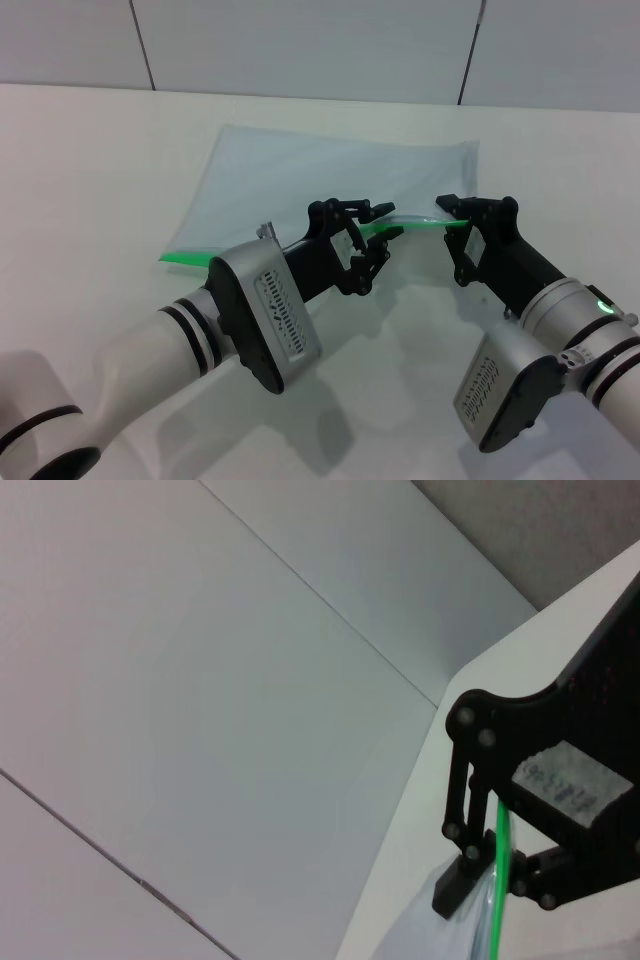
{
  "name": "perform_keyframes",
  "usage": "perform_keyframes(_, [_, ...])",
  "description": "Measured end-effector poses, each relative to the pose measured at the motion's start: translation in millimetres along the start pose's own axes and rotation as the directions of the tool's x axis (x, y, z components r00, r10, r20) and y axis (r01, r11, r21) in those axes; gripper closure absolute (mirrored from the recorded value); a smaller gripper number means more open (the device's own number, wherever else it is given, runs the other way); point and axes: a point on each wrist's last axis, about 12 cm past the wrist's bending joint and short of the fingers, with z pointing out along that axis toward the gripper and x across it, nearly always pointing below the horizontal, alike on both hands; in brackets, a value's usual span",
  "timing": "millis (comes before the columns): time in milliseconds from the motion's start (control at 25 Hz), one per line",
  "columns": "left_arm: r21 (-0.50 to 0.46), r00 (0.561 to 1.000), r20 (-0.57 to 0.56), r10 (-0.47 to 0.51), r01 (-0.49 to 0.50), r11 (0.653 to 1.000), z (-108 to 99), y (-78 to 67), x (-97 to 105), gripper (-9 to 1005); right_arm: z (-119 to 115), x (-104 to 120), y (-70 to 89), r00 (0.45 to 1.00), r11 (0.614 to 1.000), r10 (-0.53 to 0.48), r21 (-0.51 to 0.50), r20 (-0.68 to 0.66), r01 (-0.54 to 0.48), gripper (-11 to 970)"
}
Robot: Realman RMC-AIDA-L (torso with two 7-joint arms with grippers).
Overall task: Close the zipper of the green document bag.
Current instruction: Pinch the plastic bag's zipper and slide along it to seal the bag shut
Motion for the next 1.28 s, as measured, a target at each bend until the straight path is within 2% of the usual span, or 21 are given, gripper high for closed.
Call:
perform_keyframes(280, [-0.002, 1.000, 0.002, 0.006, -0.006, 1.000, -0.2, -0.1, -0.2, 764, -0.6, 0.4, 0.9, 1.000, 1.000, -0.002, -0.003, -0.001, 0.002, 914])
perform_keyframes(720, [0.000, 1.000, -0.001, 0.008, -0.008, 1.000, 0.0, -0.1, 0.0, 923, -1.4, 1.1, 2.9, 1.000, 1.000, -0.010, -0.011, 0.001, 0.010, 914])
perform_keyframes(1280, [-0.001, 1.000, -0.008, -0.003, 0.003, 1.000, -0.2, -0.1, 0.9, 896, 1.1, 9.7, -2.0, 0.999, 1.000, 0.003, 0.004, -0.034, -0.003, 914])
